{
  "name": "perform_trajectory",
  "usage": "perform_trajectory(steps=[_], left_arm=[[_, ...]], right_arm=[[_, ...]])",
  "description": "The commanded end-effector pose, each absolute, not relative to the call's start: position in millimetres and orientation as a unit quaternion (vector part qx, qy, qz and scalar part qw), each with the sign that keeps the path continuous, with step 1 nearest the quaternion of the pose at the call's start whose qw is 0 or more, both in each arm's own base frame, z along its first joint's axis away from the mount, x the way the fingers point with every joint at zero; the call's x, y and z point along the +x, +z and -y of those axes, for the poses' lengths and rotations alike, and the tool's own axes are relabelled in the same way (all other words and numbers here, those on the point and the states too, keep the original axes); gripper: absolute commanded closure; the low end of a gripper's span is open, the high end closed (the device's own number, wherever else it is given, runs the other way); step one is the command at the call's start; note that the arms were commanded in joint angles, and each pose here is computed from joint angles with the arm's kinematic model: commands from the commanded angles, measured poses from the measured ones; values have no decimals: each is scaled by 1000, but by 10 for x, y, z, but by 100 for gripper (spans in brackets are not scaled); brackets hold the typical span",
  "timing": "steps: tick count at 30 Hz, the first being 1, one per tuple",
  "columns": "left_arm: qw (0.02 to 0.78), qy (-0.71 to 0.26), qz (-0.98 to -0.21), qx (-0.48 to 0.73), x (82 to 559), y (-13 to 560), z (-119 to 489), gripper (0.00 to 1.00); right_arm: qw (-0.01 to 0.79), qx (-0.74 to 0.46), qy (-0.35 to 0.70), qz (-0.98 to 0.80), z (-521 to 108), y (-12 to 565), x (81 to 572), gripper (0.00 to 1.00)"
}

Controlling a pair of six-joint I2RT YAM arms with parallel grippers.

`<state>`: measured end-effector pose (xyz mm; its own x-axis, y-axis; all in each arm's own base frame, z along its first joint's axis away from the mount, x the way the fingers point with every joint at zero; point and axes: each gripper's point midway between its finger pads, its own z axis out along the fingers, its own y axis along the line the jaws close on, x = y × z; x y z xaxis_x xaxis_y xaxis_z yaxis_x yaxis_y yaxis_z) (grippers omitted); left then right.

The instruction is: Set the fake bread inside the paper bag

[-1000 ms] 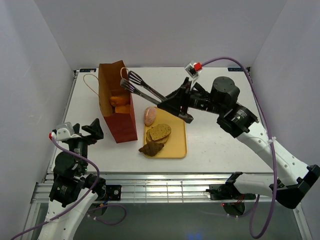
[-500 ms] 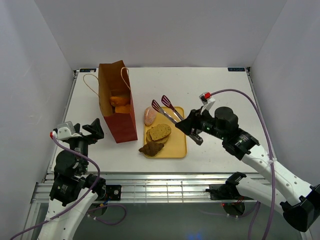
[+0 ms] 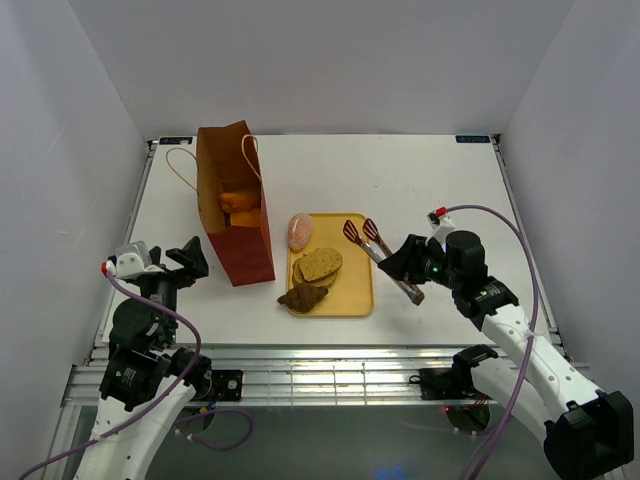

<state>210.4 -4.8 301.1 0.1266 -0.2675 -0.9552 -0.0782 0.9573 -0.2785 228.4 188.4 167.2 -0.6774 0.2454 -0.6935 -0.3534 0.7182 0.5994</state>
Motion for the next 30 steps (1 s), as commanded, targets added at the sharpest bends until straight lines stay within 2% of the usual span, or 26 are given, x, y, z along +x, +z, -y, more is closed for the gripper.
perform_trajectory(steps=[1, 16, 30], left_arm=[[731, -59, -668, -127, 2133, 2942, 64, 2], [730, -61, -670, -124, 2139, 2937, 79, 2], [729, -63, -671, -120, 2145, 2932, 98, 2]], right_arm=[[391, -32, 415, -821, -1920, 1698, 2224, 43], [329, -30, 466, -821, -2011, 1242, 1988, 43], [296, -37, 479, -825, -2078, 1080, 1951, 44]])
